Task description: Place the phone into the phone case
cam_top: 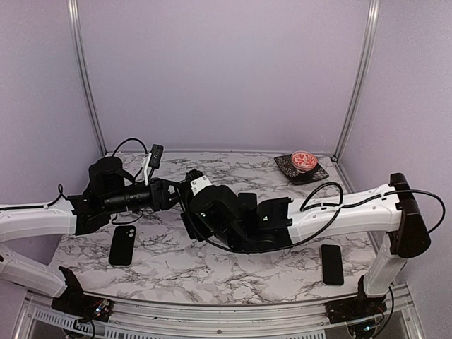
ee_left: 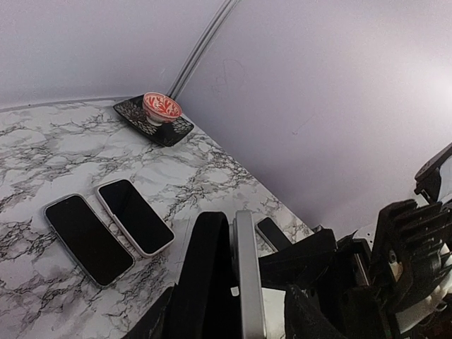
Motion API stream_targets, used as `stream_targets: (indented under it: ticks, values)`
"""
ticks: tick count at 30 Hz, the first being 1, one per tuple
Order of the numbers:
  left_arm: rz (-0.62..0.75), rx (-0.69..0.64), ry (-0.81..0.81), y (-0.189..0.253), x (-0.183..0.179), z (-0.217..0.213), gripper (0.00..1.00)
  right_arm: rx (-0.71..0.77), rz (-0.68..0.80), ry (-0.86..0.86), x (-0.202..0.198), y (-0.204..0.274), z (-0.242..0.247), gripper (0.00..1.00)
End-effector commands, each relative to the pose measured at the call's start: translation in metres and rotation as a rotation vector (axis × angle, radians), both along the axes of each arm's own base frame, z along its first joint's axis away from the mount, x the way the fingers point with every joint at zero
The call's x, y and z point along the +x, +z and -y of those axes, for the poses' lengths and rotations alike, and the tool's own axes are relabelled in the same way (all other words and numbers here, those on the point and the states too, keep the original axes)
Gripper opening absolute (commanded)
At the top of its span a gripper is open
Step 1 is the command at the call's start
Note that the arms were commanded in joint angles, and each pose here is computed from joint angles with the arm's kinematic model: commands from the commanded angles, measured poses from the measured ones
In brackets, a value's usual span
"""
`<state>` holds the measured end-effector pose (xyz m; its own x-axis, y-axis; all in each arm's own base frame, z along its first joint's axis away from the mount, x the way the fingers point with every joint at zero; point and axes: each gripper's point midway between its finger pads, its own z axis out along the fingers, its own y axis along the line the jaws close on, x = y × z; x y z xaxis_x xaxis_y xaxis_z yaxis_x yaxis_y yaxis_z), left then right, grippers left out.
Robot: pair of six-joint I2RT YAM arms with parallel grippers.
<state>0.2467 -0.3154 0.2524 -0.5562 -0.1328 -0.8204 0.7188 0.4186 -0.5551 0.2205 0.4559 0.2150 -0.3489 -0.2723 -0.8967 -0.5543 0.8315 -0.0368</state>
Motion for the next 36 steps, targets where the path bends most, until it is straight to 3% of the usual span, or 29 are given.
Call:
stream_targets:
  ticks: [1, 4, 6, 12, 16, 18, 20, 21, 24, 28, 36]
  values:
    - [0.014, -0.006, -0.042, 0.002, -0.006, 0.005, 0.5, 0.19, 0.084, -0.017, 0.001, 0.077, 0.0, 0.31]
    - [0.017, -0.011, -0.045, 0.005, -0.007, 0.005, 0.52, 0.2, 0.094, -0.016, 0.0, 0.081, 0.002, 0.31]
    - [0.02, -0.015, -0.04, 0.006, -0.007, 0.004, 0.45, 0.208, 0.102, -0.004, -0.002, 0.084, 0.001, 0.31]
    - [0.031, -0.034, -0.049, 0.011, -0.009, 0.004, 0.0, 0.211, 0.1, 0.055, -0.008, 0.08, -0.011, 0.32]
    - [0.051, -0.04, -0.064, 0.014, -0.012, 0.005, 0.0, 0.213, 0.103, 0.058, -0.009, 0.075, -0.006, 0.4]
    - [0.076, -0.035, -0.073, 0.016, -0.014, 0.004, 0.0, 0.23, 0.112, 0.056, -0.009, 0.077, 0.001, 0.63]
    - [0.108, -0.029, -0.08, 0.018, -0.016, 0.003, 0.0, 0.221, 0.117, 0.088, -0.012, 0.076, 0.01, 0.93]
    - [0.128, -0.028, -0.082, 0.02, -0.018, 0.002, 0.0, 0.21, 0.112, 0.136, -0.016, 0.073, 0.012, 0.98]
    - [0.204, -0.023, -0.109, 0.029, -0.026, -0.001, 0.0, 0.203, 0.075, 0.288, -0.026, 0.07, 0.027, 0.99]
    - [0.321, -0.037, -0.211, 0.047, -0.049, 0.0, 0.0, 0.311, 0.045, 0.622, -0.056, 0.094, 0.047, 0.99]
    - [0.508, -0.082, -0.442, 0.064, -0.11, 0.004, 0.0, 0.336, 0.188, 0.82, -0.083, 0.136, 0.043, 0.93]
